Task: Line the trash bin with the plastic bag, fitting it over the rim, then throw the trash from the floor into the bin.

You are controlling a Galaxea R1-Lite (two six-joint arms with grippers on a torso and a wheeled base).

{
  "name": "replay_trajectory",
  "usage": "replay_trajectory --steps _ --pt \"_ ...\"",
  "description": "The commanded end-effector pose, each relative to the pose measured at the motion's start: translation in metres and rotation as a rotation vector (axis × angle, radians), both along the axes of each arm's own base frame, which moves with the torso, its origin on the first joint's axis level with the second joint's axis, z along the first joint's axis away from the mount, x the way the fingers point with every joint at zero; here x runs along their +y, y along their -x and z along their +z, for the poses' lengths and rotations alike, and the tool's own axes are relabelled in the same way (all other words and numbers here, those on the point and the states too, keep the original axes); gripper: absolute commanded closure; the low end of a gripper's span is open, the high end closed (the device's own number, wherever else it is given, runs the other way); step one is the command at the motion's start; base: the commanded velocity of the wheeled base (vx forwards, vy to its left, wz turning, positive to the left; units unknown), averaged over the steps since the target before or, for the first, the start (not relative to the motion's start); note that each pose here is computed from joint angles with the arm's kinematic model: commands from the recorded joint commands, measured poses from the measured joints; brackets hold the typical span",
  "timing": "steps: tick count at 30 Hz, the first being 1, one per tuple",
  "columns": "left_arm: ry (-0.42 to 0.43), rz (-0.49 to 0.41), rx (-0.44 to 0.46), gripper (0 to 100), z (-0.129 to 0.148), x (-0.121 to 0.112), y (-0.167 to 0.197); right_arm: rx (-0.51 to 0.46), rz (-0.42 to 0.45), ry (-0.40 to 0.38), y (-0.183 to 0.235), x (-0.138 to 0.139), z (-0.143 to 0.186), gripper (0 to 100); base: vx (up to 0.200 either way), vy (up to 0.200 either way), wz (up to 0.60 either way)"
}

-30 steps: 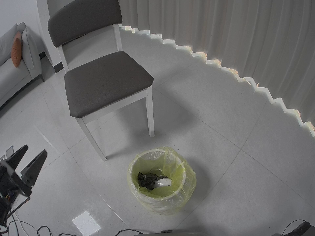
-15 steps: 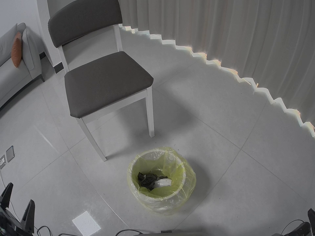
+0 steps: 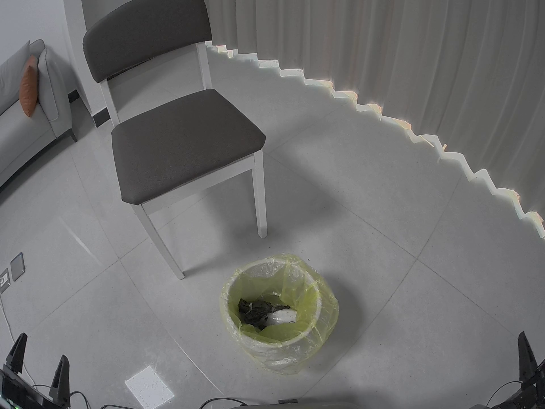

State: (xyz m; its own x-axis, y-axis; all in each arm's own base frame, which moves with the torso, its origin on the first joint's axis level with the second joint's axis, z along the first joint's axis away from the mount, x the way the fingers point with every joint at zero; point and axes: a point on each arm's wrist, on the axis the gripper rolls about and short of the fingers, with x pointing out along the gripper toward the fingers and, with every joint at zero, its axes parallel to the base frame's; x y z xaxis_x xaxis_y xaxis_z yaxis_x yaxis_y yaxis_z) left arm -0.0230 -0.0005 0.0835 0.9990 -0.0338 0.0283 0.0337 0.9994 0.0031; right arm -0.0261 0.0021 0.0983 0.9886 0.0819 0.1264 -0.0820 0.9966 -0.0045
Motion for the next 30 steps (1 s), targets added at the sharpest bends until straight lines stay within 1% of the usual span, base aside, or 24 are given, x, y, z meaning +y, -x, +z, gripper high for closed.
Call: replay_trajectory --steps 1,2,4,6,7,8,10,11,12,13,14,15,16,17,20,21,23,24,25,28,30 --pt "-0.004 0.029 0.027 0 -0.0079 0.0004 -0.0002 0.053 -0.021 0.063 -0.0027 -0.0003 -0.0150 0 0.000 0.000 0.00" --pt "-0.004 0.029 0.027 0 -0.0079 0.0004 -0.0002 0.049 0.023 0.069 -0.0027 0.0007 -0.0149 0 0.000 0.000 0.00" --pt "-0.005 0.029 0.027 0 -0.0079 0.0004 -0.0002 0.045 0.075 0.074 -0.0026 0.0019 -0.0150 0 0.000 0.000 0.00" --pt "-0.004 0.031 0.027 0 -0.0079 0.0004 -0.0002 0.054 0.096 0.063 -0.0022 0.0023 -0.0150 0 0.000 0.000 0.00" --pt "-0.010 0.023 0.027 0 -0.0079 0.0002 -0.0002 0.073 0.102 0.038 -0.0019 0.0024 -0.0155 0 0.000 0.000 0.00" --pt "-0.011 0.020 0.026 0 -0.0079 0.0002 -0.0002 0.083 0.103 0.030 -0.0018 0.0024 -0.0162 0 0.000 0.000 0.00" --pt "-0.013 0.026 0.026 0 -0.0079 0.0003 -0.0002 0.076 0.076 0.063 -0.0021 0.0018 -0.0164 0 0.000 0.000 0.00" --pt "-0.011 0.028 0.027 0 -0.0079 0.0003 -0.0002 0.036 0.056 0.092 -0.0026 0.0014 -0.0143 0 0.000 0.000 0.00" --pt "-0.010 0.028 0.027 0 -0.0079 0.0003 -0.0002 -0.015 0.044 0.097 -0.0022 0.0012 -0.0094 0 0.000 0.000 0.00" --pt "-0.008 0.028 0.027 0 -0.0079 0.0003 -0.0002 -0.041 0.030 0.087 -0.0018 0.0009 -0.0066 0 0.000 0.000 0.00" --pt "-0.007 0.028 0.027 0 -0.0079 0.0003 -0.0002 -0.033 0.025 0.084 -0.0020 0.0008 -0.0073 0 0.000 0.000 0.00" --pt "-0.007 0.029 0.027 0 -0.0079 0.0003 -0.0002 0.033 0.020 0.078 -0.0028 0.0007 -0.0139 0 0.000 0.000 0.00" --pt "-0.007 0.029 0.027 0 -0.0079 0.0003 -0.0002 0.056 0.025 0.067 -0.0030 0.0007 -0.0162 0 0.000 0.000 0.00" --pt "-0.005 0.029 0.027 0 -0.0079 0.0003 -0.0002 0.059 0.029 0.041 -0.0030 0.0008 -0.0162 0 0.000 0.000 0.00" --pt "-0.004 0.031 0.027 0 -0.0079 0.0004 -0.0002 0.048 0.021 0.029 -0.0029 0.0006 -0.0150 0 0.000 0.000 0.00" --pt "-0.005 0.028 0.027 0 -0.0079 0.0004 -0.0002 0.052 -0.002 0.025 -0.0030 0.0000 -0.0153 0 0.000 0.000 0.00" --pt "-0.010 0.019 0.027 0 -0.0079 0.0002 -0.0002 0.057 -0.110 0.026 -0.0028 -0.0024 -0.0152 0 0.000 0.000 0.00" --pt "-0.010 0.020 0.027 0 -0.0079 0.0002 -0.0002 0.066 -0.227 0.043 -0.0027 -0.0050 -0.0159 0 0.000 0.000 0.00" --pt "-0.010 0.020 0.027 0 -0.0079 0.0002 -0.0002 0.066 -0.266 0.050 -0.0024 -0.0059 -0.0154 0 0.000 0.000 0.00" --pt "-0.010 0.020 0.027 0 -0.0079 0.0002 -0.0002 0.063 -0.232 0.049 -0.0027 -0.0051 -0.0158 0 0.000 0.000 0.00" --pt "-0.010 0.020 0.027 0 -0.0079 0.0002 -0.0002 0.061 -0.143 0.067 -0.0030 -0.0031 -0.0160 0 0.000 0.000 0.00"
